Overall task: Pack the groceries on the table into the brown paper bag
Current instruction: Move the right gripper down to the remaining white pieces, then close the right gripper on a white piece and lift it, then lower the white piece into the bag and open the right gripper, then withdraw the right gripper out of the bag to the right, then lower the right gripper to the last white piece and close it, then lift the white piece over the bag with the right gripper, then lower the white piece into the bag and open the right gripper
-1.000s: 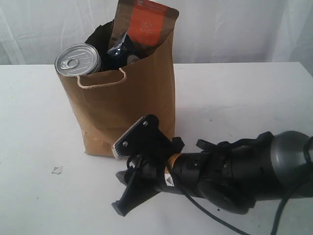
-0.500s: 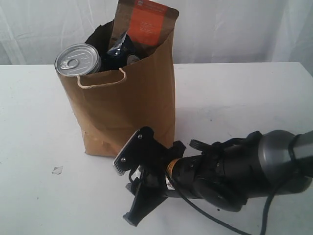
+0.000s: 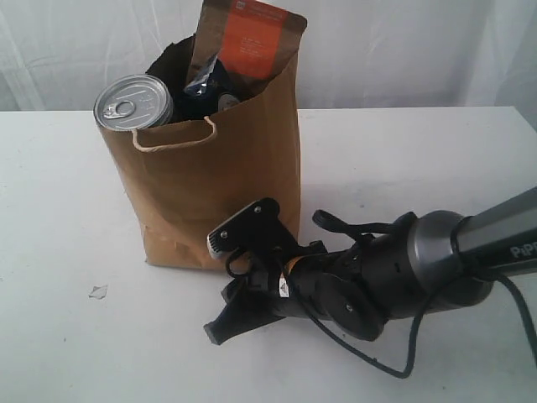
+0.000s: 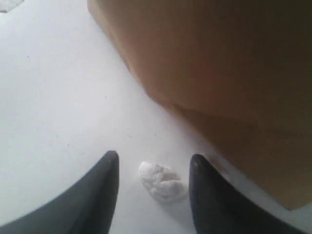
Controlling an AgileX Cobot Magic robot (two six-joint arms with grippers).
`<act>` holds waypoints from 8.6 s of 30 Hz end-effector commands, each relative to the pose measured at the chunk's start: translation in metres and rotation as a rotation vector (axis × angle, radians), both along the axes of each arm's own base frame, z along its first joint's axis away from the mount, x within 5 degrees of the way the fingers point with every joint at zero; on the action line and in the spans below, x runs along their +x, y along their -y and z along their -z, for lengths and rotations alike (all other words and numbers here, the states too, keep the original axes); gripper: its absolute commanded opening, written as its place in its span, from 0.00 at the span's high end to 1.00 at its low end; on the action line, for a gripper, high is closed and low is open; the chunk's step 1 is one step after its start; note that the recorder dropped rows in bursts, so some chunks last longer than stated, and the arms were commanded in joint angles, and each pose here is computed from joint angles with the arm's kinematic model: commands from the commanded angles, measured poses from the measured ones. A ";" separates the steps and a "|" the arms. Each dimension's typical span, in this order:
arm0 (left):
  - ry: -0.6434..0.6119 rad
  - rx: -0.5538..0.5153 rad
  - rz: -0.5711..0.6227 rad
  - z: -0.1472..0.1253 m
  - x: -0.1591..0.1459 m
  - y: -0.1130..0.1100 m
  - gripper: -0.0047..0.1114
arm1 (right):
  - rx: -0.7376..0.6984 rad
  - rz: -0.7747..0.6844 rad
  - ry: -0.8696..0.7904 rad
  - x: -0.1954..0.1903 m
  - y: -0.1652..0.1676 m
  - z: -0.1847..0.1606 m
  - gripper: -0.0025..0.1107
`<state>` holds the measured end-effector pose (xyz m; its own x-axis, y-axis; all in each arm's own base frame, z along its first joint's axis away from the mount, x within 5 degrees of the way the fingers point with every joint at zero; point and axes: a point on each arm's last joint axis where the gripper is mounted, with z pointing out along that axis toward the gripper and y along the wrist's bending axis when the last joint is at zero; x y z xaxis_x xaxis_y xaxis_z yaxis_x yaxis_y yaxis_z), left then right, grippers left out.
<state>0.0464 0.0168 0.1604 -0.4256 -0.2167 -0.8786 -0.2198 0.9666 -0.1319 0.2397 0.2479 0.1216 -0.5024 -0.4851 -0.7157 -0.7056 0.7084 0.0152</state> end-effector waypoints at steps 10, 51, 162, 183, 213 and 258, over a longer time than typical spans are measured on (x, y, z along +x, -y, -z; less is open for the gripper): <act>-0.046 -0.008 -0.016 0.006 -0.002 -0.001 0.96 | -0.056 0.002 -0.050 -0.001 0.004 0.006 0.93; -0.046 -0.008 -0.016 0.006 -0.002 -0.001 0.96 | 0.486 -0.007 0.311 -0.055 0.051 -0.287 0.98; -0.046 -0.008 -0.016 0.006 -0.002 -0.001 0.96 | -0.103 -0.026 -0.334 0.015 0.011 -0.081 0.98; -0.046 -0.008 -0.016 0.006 -0.002 -0.001 0.96 | -0.100 0.035 -0.185 0.042 0.002 -0.049 0.51; -0.046 -0.008 -0.016 0.006 -0.002 -0.001 0.96 | -0.118 0.135 -0.303 0.047 -0.001 -0.005 0.98; -0.046 -0.008 -0.016 0.006 -0.002 -0.001 0.96 | 0.282 0.124 0.577 0.066 0.009 -0.199 0.79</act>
